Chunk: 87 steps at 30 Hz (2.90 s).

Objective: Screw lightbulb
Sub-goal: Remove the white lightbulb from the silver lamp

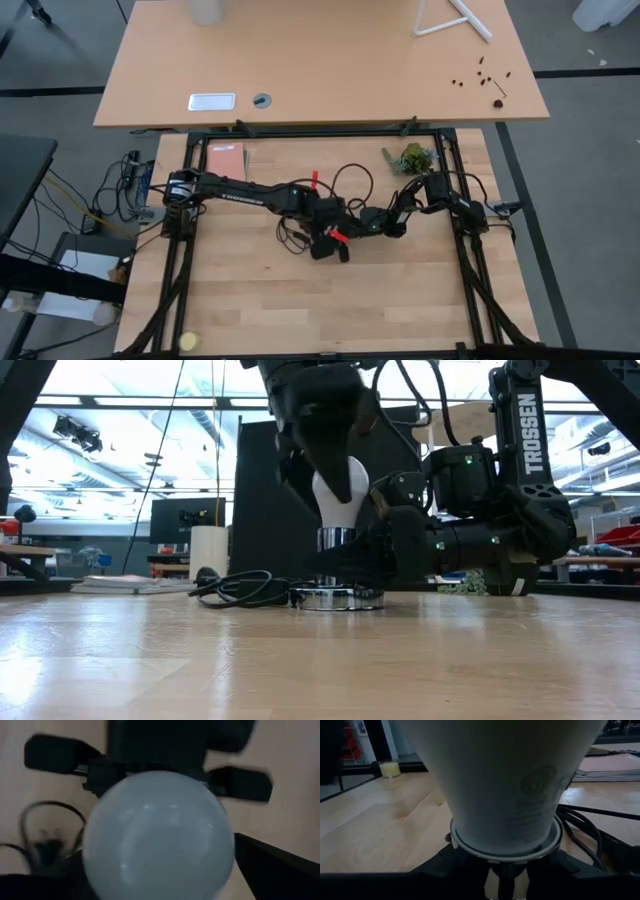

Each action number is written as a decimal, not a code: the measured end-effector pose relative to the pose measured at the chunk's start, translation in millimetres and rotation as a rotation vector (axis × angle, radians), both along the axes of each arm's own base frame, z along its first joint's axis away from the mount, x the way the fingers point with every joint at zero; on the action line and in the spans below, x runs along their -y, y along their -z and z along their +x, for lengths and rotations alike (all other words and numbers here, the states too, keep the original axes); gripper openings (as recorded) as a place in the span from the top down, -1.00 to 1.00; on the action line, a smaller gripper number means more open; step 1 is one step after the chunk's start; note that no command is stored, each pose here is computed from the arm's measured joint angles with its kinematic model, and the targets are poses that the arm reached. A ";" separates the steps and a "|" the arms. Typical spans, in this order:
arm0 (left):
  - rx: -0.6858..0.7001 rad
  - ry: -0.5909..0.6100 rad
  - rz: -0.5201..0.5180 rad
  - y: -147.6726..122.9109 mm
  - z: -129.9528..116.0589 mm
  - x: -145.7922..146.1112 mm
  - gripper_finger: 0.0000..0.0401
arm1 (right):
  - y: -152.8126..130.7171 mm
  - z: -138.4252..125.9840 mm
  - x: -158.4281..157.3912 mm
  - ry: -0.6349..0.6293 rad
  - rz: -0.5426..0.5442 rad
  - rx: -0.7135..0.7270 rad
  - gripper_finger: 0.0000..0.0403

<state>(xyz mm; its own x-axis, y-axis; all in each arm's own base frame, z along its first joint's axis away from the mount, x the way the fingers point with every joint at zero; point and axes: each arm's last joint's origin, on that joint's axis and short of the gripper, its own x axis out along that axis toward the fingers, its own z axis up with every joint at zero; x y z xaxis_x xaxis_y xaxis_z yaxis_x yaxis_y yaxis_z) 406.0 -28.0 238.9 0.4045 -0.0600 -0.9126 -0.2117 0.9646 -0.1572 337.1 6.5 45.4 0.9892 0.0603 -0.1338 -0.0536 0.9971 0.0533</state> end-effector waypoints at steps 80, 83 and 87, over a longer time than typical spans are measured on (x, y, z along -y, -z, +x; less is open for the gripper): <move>-0.060 0.754 0.467 -7.4 1.8 3.0 -0.84 | 1.0 0.2 1.7 0.007 0.004 -0.013 0.11; -0.063 0.825 0.493 -7.3 1.6 3.0 -0.82 | 1.2 0.1 1.7 0.006 0.001 -0.013 0.11; -0.071 0.856 0.533 -7.5 1.9 3.1 -0.76 | 1.1 0.1 1.7 0.006 0.001 -0.013 0.11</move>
<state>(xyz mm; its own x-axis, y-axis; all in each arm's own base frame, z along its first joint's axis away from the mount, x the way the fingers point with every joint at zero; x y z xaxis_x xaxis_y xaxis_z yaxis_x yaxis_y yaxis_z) 407.9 -31.2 246.4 0.3606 0.1184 -0.9252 0.5919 0.7375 0.3251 337.3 4.8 44.3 0.9877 0.0548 -0.1462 -0.0471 0.9974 0.0553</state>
